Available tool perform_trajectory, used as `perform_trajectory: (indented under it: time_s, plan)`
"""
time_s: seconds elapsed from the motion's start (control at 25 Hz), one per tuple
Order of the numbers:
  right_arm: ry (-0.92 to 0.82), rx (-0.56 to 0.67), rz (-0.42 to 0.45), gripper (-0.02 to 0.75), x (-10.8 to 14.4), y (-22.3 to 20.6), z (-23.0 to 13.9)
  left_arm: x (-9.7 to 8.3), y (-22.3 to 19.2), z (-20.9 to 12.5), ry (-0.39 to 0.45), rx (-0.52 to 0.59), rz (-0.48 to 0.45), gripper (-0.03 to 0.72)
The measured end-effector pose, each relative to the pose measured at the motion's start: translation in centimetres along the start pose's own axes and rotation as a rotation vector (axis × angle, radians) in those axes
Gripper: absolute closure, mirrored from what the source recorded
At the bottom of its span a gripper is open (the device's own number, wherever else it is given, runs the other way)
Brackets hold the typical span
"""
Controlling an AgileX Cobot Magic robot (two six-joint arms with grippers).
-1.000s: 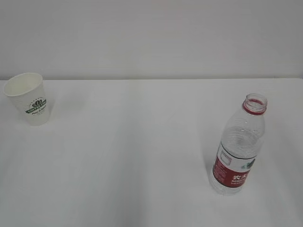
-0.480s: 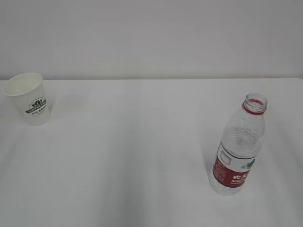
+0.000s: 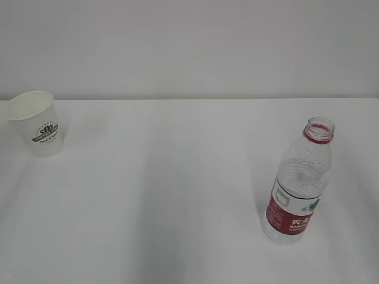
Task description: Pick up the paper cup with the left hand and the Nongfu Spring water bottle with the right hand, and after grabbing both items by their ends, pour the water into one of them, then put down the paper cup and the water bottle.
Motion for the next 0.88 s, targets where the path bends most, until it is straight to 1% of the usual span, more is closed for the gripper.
perform_trajectory:
  time_s: [0.2, 0.64, 0.76, 0.88]
  plan:
    - [0.005, -0.008, 0.032, 0.150, 0.5, -0.9, 0.2, -0.3, -1.1, 0.0, 0.023, 0.008, -0.015, 0.172]
    - [0.034, -0.017, 0.138, 0.150, 2.0, -3.2, 0.3, -0.6, -3.8, 0.8, 0.023, -0.016, -0.023, 0.172]
    - [0.031, -0.022, 0.163, 0.151, 2.4, -4.0, 0.3, -0.5, -4.2, 1.2, 0.006, -0.039, -0.019, 0.172]
    - [0.029, -0.015, 0.187, 0.151, 2.6, -5.1, 0.1, -0.4, -4.5, 1.7, -0.038, -0.065, -0.008, 0.172]
Point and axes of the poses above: a point on each arm's last joint axis where the gripper is mounted, y pointing back along that axis away from the gripper, x along the wrist's bending axis when the last joint is at zero, z = x × y, the point moved 10 cm from there along -y, pointing out along that axis toward the gripper, and after that the axes turned 2 degrees about y, right-handed, at the moved point
